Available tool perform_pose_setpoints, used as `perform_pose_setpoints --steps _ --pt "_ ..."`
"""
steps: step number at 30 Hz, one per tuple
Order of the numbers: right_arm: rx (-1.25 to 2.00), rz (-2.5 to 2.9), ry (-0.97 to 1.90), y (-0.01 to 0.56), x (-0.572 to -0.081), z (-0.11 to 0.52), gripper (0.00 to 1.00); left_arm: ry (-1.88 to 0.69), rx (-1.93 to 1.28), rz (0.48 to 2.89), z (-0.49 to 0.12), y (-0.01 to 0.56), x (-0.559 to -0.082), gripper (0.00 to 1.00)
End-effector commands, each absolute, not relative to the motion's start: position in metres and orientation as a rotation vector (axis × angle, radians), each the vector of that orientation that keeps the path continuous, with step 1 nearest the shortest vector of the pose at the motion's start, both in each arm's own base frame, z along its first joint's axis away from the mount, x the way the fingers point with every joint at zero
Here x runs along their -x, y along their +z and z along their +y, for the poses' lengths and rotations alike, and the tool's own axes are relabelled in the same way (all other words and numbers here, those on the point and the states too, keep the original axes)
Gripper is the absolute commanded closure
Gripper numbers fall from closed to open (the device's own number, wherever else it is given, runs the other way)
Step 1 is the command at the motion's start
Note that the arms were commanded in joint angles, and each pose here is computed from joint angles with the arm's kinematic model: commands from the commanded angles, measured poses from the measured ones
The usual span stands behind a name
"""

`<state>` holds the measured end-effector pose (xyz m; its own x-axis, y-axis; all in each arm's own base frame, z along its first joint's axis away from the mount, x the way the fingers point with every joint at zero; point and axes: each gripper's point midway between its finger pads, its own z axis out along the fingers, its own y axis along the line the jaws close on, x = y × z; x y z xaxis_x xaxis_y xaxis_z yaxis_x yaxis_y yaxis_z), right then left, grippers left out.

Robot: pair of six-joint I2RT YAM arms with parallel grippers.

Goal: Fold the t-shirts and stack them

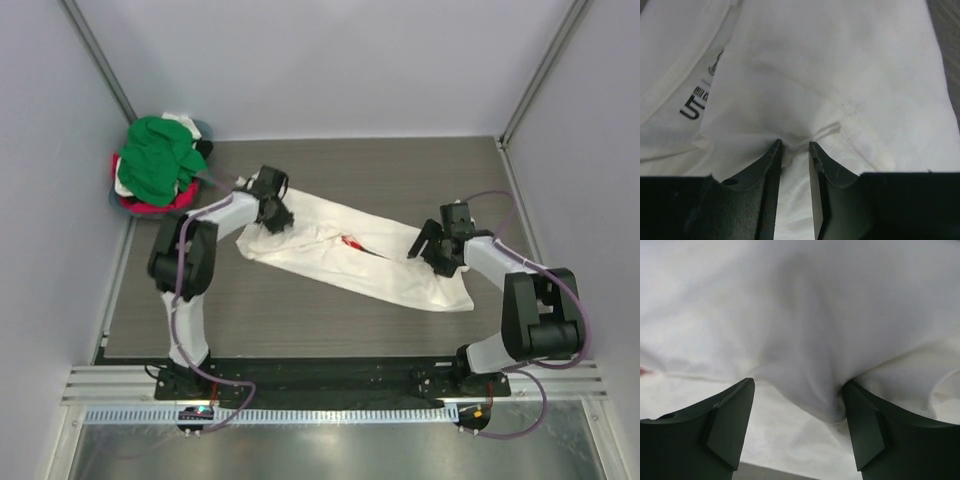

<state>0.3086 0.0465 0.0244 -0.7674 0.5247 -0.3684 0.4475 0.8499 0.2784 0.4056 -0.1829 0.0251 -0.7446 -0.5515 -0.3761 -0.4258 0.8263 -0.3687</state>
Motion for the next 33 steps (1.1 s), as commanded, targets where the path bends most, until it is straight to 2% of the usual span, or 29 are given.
perform_pose_setpoints --steps 1,3,4,6,8,9,10,12,14,19,22,27,28,30,31,32,33 --pt "-0.79 2.826 0.465 -0.003 -0.231 0.102 0.23 -0.292 0.673 2.552 -0.2 0.018 -0.47 0.7" --pt "-0.652 2.867 0.608 0.007 -0.212 0.149 0.22 -0.273 0.642 2.625 -0.214 0.022 -0.488 0.7" --pt "-0.629 2.873 0.692 0.015 -0.203 0.174 0.22 -0.384 0.567 2.594 -0.247 0.033 -0.528 0.71" --pt "-0.369 2.939 0.88 0.038 -0.166 0.233 0.21 -0.473 0.487 2.616 -0.276 0.046 -0.541 0.71" --pt "-0.261 2.899 0.969 0.073 -0.16 0.263 0.18 -0.699 0.361 2.465 -0.322 0.099 -0.567 0.66" --pt "-0.213 2.906 0.912 0.079 -0.151 0.265 0.18 -0.782 0.325 2.419 -0.334 0.117 -0.57 0.62" --pt "-0.208 2.853 0.925 0.098 -0.16 0.269 0.17 -0.838 0.31 2.377 -0.34 0.132 -0.573 0.55" --pt "-0.19 2.794 0.853 0.116 -0.168 0.259 0.16 -0.923 0.281 2.297 -0.344 0.162 -0.565 0.48" --pt "-0.124 2.722 0.808 0.143 -0.184 0.259 0.15 -0.937 0.262 2.246 -0.336 0.19 -0.553 0.36" --pt "-0.046 2.675 0.671 0.155 -0.216 0.259 0.15 -0.89 0.19 2.238 -0.312 0.249 -0.524 0.19" --pt "-0.043 2.672 0.614 0.148 -0.236 0.258 0.15 -0.766 0.21 2.248 -0.274 0.276 -0.494 0.15" --pt "-0.025 2.619 0.67 0.147 -0.287 0.271 0.17 -0.609 0.308 2.272 -0.209 0.275 -0.432 0.16" --pt "0.002 2.579 0.716 0.16 -0.303 0.279 0.18 -0.571 0.342 2.28 -0.191 0.264 -0.404 0.16" --pt "0.012 2.608 0.806 0.15 -0.326 0.294 0.24 -0.622 0.384 2.221 -0.183 0.263 -0.381 0.16" --pt "0.028 2.558 0.864 0.168 -0.344 0.305 0.26 -0.599 0.42 2.282 -0.175 0.226 -0.36 0.16" --pt "0.031 2.6 0.863 0.147 -0.357 0.311 0.3 -0.673 0.431 2.199 -0.172 0.25 -0.343 0.16" --pt "0.029 2.594 0.908 0.148 -0.369 0.315 0.33 -0.679 0.449 2.201 -0.168 0.244 -0.332 0.16"
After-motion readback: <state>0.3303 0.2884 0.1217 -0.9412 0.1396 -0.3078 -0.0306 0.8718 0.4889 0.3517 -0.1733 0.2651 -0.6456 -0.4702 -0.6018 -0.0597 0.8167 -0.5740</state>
